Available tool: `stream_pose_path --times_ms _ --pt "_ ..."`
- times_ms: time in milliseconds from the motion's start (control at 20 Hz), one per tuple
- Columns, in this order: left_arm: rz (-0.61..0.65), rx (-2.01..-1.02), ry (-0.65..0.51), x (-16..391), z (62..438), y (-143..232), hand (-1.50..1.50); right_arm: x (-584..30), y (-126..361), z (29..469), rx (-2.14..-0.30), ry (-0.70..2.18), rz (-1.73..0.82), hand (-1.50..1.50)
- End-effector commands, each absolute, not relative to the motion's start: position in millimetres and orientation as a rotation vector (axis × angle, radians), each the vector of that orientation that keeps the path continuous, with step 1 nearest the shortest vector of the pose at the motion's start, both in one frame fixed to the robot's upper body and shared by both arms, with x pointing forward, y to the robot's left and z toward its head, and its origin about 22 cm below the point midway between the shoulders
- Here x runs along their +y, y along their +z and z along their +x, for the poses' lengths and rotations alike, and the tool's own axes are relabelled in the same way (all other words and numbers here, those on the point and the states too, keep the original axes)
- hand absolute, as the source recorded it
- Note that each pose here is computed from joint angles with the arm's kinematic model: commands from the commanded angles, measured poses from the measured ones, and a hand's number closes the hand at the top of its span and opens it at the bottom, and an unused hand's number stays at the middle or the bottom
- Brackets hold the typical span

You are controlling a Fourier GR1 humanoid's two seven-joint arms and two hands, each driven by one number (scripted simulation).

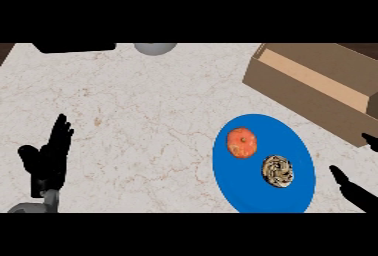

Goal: Pick the cupcake from the plate and place it in the cardboard box

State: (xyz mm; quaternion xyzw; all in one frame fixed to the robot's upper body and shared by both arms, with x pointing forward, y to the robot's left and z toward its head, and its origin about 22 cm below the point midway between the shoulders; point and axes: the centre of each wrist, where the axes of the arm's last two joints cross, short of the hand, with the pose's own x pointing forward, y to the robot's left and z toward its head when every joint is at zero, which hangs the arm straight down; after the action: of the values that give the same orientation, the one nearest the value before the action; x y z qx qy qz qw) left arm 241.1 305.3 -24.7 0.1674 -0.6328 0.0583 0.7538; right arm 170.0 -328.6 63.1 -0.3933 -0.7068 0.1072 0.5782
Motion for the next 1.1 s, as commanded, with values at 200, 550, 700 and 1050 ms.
stream_pose_path --times_ms 200,550,700,1050 --pt "0.322 -1.355 0.1 292 238 -31 0.0 -312 111 100 -1.405 0.425 -1.04 -1.5" --pt "0.323 -1.367 0.085 274 247 -32 0.0 -284 175 92 -1.203 0.508 -1.005 -1.5" --pt "0.307 -1.377 0.055 281 262 -19 0.0 -276 177 105 -1.123 0.547 -1.003 -1.5" --pt "0.293 -1.38 0.037 290 256 -25 0.0 -256 180 125 -0.941 0.611 -0.981 -1.5"
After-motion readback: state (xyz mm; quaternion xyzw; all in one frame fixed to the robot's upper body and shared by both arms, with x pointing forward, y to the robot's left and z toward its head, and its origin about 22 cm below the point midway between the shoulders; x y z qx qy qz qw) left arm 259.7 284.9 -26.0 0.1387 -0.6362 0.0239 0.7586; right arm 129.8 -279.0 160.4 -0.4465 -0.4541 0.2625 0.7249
